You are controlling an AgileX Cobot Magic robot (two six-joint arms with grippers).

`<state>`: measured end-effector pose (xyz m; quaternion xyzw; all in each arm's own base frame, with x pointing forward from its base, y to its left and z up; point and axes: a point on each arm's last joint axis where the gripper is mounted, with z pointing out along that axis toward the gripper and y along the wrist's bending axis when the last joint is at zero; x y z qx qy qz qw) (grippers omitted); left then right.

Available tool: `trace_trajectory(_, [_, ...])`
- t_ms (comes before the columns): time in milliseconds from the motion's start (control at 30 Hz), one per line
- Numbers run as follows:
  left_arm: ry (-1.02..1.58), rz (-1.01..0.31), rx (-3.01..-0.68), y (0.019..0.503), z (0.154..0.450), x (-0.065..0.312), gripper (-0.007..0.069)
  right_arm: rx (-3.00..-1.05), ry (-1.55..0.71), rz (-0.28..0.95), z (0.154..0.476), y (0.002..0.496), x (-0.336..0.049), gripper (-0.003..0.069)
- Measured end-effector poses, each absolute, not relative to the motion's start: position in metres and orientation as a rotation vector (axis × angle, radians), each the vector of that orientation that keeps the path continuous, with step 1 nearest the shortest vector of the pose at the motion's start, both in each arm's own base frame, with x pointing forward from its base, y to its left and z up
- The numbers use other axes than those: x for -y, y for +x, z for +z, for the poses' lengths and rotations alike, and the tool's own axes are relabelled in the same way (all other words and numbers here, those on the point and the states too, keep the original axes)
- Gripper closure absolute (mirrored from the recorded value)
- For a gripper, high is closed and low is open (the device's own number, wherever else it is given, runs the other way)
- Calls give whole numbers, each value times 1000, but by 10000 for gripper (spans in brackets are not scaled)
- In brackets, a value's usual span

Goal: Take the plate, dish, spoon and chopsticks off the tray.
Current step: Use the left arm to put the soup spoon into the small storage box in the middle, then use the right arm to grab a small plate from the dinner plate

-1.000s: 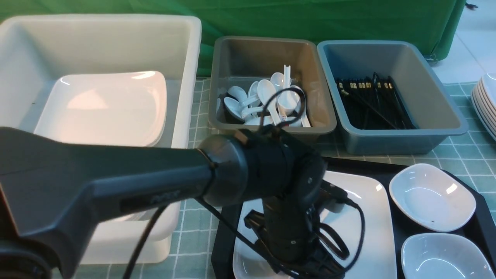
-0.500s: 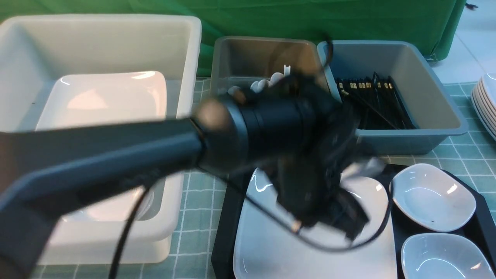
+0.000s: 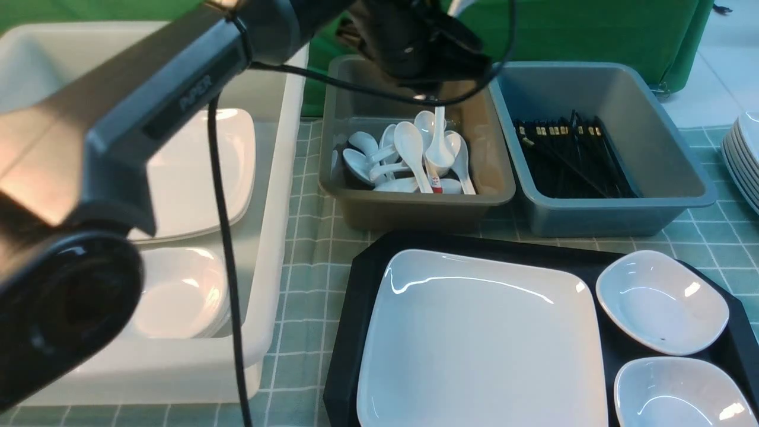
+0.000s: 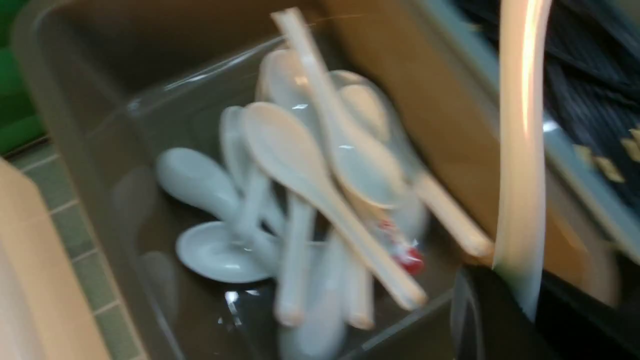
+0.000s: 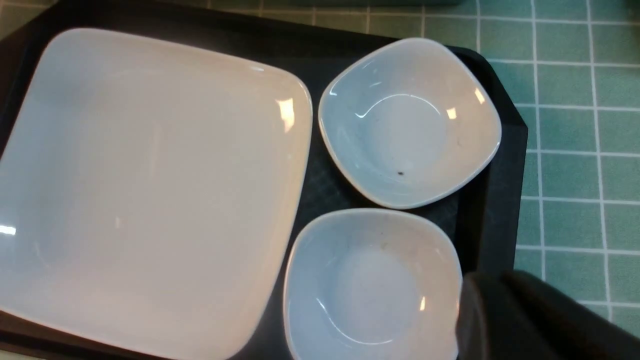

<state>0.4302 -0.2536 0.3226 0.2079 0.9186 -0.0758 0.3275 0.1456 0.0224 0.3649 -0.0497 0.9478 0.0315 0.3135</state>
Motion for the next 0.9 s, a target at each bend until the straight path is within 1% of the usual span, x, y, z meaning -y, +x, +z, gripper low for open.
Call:
trace_trajectory(33, [529, -192, -2420, 436, 317, 249, 528, -2498, -131, 83, 365, 146, -22, 593])
trace_trajectory(67, [528, -189, -2427, 438, 314, 249, 528, -2496, -131, 83, 365, 146, -22, 592])
trace_trajectory(133, [504, -179, -2467, 447, 299, 242, 424, -2494, -131, 84, 365, 146, -22, 592])
trace_trajectory(167, [500, -179, -2475, 448, 297, 240, 389, -2495, -131, 84, 365, 146, -22, 592])
trace_trajectory(200, [500, -177, -2477, 448, 297, 240, 372, -2495, -131, 84, 365, 146, -22, 592])
trace_trajectory(233, [499, -178, -2487, 448, 296, 239, 312, -2505, -131, 82, 364, 147, -23, 590])
trace_trajectory(300, [500, -181, -2517, 444, 298, 238, 257, -2546, -144, 75, 360, 150, -23, 585])
trace_trajectory(367, [510, -192, -2566, 436, 304, 236, 244, -2602, -174, 69, 355, 153, -24, 574])
trace_trajectory(433, [539, -216, -2586, 429, 312, 235, 272, -2661, -218, 76, 348, 157, -26, 554])
trace_trajectory(467, [573, -272, -2580, 419, 325, 234, 361, -2724, -277, 103, 341, 164, -30, 519])
trace_trajectory(500, [575, -281, -2572, 417, 329, 233, 386, -2734, -289, 108, 340, 164, -31, 508])
trace_trajectory(533, [586, -310, -2571, 412, 334, 233, 429, -2764, -328, 121, 334, 168, -34, 482])
trace_trajectory(567, [608, -346, -2546, 401, 349, 230, 521, -2791, -389, 137, 328, 171, -39, 427])
trace_trajectory(633, [628, -383, -2536, 382, 366, 223, 594, -2829, -488, 143, 311, 176, -49, 335])
trace_trajectory(667, [631, -380, -2547, 381, 364, 222, 596, -2825, -487, 143, 311, 176, -49, 327])
trace_trajectory(700, [633, -371, -2553, 363, 374, 212, 613, -2838, -563, 137, 296, 176, -57, 265])
trace_trajectory(767, [636, -335, -2605, 342, 369, 199, 620, -2832, -624, 132, 283, 175, -63, 222])
trace_trajectory(800, [634, -333, -2600, 338, 373, 196, 620, -2831, -629, 132, 282, 175, -64, 215])
trace_trajectory(867, [587, -304, -2668, 305, 365, 177, 623, -2814, -665, 139, 269, 173, -71, 193])
trace_trajectory(900, [577, -305, -2688, 300, 359, 174, 624, -2806, -660, 143, 267, 172, -73, 191])
